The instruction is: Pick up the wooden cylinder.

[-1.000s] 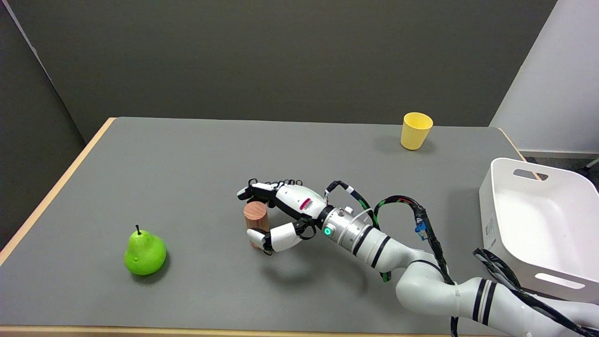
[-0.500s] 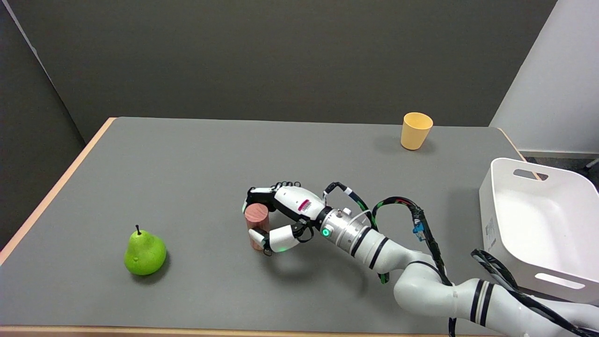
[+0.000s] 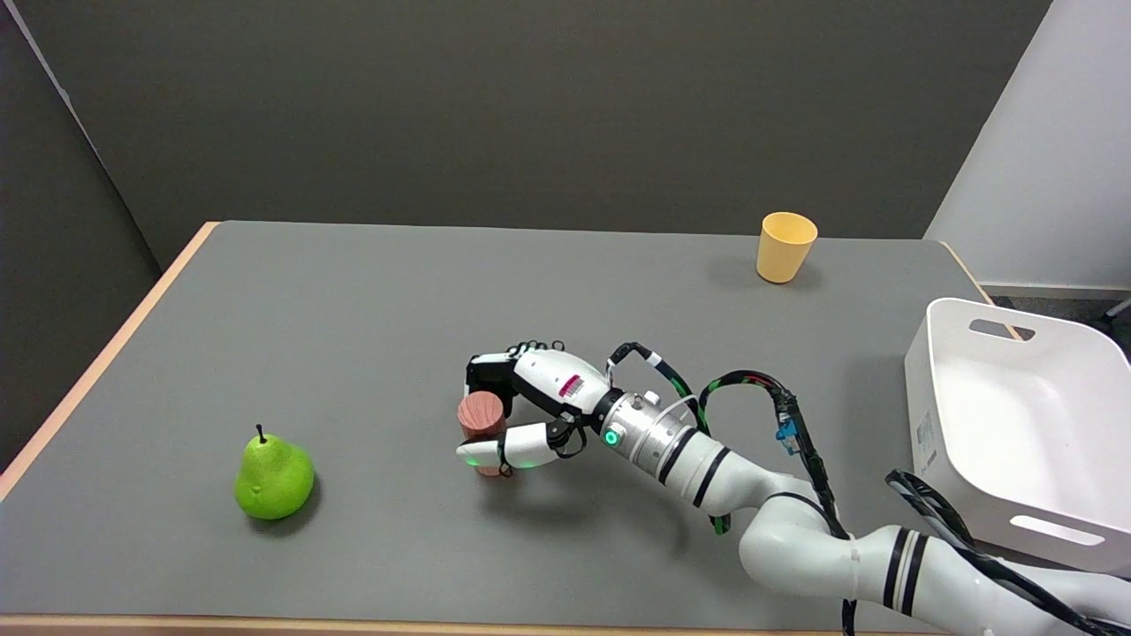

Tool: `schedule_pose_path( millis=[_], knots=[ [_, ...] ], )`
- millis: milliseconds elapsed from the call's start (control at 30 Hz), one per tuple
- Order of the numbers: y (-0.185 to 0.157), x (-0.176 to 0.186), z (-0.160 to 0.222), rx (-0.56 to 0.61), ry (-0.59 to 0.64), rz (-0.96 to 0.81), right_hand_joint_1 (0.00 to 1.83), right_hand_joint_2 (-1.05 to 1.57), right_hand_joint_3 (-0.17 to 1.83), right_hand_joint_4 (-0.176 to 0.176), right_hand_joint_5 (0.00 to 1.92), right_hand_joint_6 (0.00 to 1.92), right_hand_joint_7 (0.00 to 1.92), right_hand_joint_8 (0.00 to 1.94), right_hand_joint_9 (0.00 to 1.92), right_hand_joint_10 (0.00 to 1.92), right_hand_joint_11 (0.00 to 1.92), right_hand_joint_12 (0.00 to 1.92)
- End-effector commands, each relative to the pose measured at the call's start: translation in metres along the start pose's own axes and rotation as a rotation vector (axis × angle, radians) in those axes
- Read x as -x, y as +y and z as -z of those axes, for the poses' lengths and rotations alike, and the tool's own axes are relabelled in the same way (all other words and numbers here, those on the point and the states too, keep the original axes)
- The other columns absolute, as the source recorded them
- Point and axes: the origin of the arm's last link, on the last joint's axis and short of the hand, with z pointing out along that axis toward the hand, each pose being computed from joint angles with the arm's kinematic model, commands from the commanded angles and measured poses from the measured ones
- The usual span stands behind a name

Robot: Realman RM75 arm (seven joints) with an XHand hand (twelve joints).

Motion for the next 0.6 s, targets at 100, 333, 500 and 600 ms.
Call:
schedule_pose_path(
  millis=[100,333,500,600],
  knots=[
    [-0.008,-0.017,-0.007,-0.034,0.06,0.056,1.18,1.05,0.47,-0.128,0.64,1.42,0.81,1.59,0.78,1.4,0.29,1.85],
    [-0.026,-0.075,-0.01,-0.075,0.225,0.297,1.15,1.09,0.48,-0.176,0.62,1.6,0.66,1.65,0.79,1.7,0.39,1.91],
    [-0.027,-0.129,-0.004,-0.035,0.364,0.49,0.95,1.07,0.46,0.023,0.69,1.53,0.84,1.83,0.84,1.76,0.42,1.92],
    [-0.021,-0.156,0.003,0.017,0.417,0.579,0.94,1.07,0.46,0.028,0.69,1.52,0.84,1.84,0.84,1.77,0.44,1.92]
  ],
)
